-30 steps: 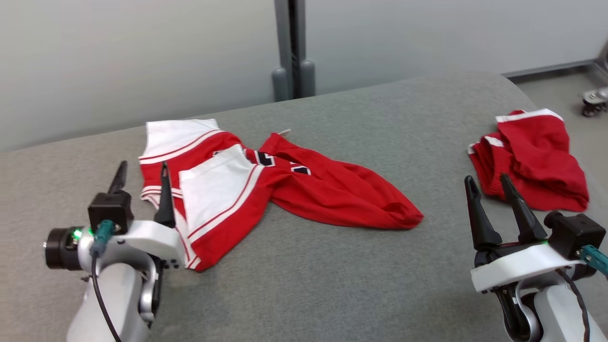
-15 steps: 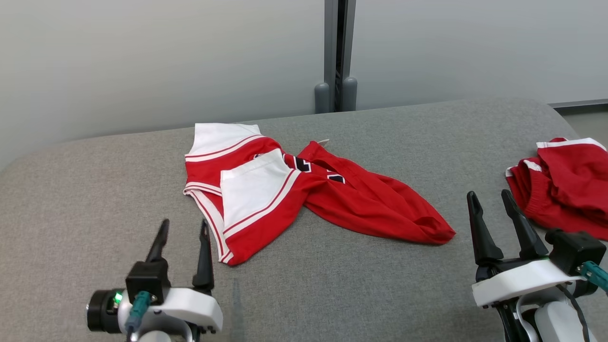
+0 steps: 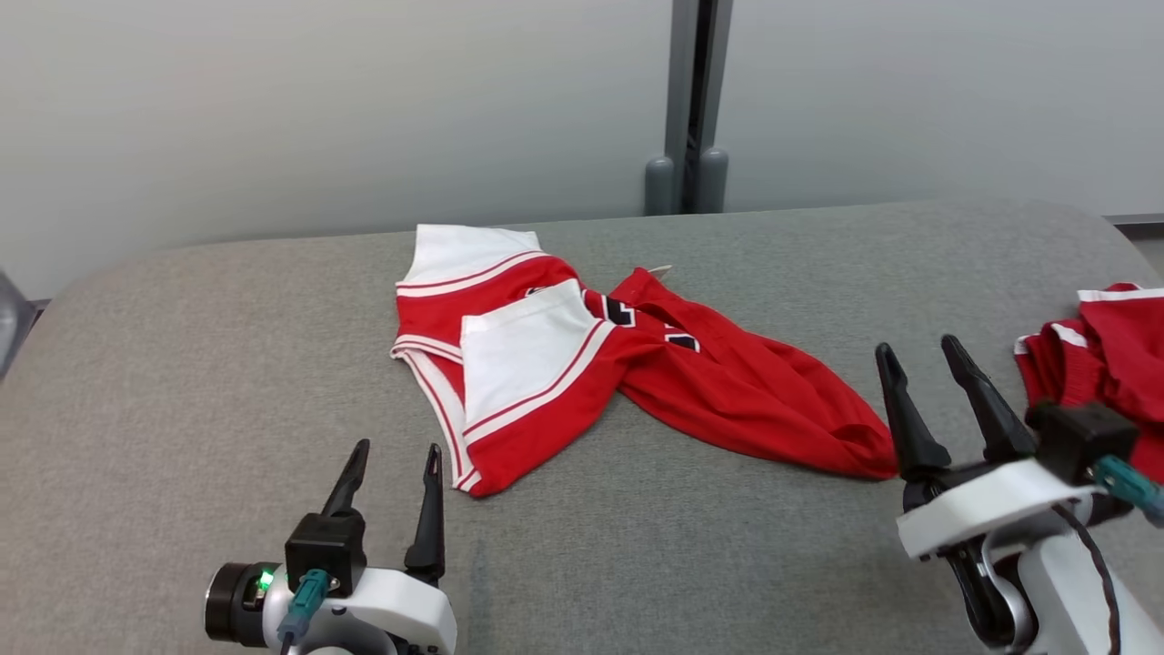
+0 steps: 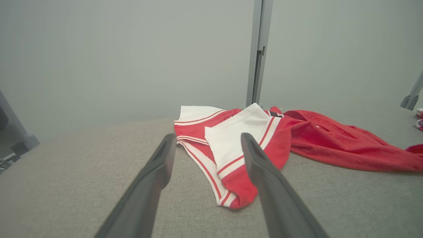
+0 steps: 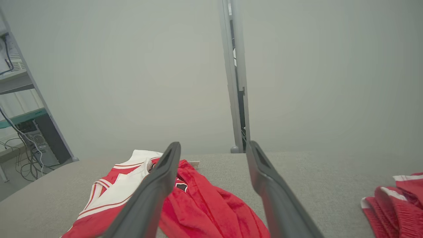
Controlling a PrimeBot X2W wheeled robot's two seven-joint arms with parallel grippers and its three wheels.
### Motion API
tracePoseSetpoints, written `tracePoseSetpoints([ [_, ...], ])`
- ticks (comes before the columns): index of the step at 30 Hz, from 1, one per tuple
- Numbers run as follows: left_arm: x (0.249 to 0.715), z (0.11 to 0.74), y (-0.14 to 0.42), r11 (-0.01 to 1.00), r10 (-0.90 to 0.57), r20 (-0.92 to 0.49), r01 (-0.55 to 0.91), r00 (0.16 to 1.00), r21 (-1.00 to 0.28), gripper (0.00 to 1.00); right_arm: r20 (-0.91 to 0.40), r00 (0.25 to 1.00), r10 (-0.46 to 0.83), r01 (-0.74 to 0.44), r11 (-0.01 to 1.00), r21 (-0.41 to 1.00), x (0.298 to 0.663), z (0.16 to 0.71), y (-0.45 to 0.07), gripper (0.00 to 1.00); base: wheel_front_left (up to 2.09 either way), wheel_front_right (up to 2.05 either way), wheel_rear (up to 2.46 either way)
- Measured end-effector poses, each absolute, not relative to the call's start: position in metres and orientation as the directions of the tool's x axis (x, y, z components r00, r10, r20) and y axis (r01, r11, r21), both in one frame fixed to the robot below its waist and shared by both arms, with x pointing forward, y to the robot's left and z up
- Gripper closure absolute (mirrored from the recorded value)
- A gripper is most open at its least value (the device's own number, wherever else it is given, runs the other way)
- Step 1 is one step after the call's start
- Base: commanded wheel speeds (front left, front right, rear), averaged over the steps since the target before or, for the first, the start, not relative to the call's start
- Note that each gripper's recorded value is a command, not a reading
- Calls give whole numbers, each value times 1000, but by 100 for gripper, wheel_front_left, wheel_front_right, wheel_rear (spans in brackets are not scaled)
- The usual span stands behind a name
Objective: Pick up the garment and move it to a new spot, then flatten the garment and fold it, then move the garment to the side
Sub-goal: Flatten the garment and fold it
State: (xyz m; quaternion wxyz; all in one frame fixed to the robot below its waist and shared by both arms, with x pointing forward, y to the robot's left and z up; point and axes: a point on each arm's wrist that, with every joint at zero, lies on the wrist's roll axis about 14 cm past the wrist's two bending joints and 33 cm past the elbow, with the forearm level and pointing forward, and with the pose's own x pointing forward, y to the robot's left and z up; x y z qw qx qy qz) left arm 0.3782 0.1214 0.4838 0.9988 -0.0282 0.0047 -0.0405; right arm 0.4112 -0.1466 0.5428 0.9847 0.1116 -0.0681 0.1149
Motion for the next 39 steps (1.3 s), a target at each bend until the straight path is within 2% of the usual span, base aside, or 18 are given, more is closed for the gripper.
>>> tracePoseSetpoints([
  [7,375,480,127,996,-66,-21,64,998,-66,0,76,929,362,-368,926,81,451,535,-115,0,0,0,0],
  [19,384,470,143,996,7,-59,-12,998,-89,0,-221,844,488,-520,845,-120,525,477,-86,0,0,0,0],
  [27,385,457,161,992,77,-106,-87,991,-91,0,-325,758,565,-625,772,-117,543,438,-54,0,0,0,0],
  [37,386,448,172,988,119,-138,-132,983,-84,0,-401,703,588,-666,742,-80,557,409,-34,0,0,0,0],
  [38,386,448,172,988,119,-138,-132,983,-84,0,-401,703,588,-666,742,-80,557,409,-34,5,0,0,0],
  [39,386,447,174,987,127,-140,-139,982,-80,0,-420,702,575,-658,749,-74,561,403,-37,5,0,0,0],
])
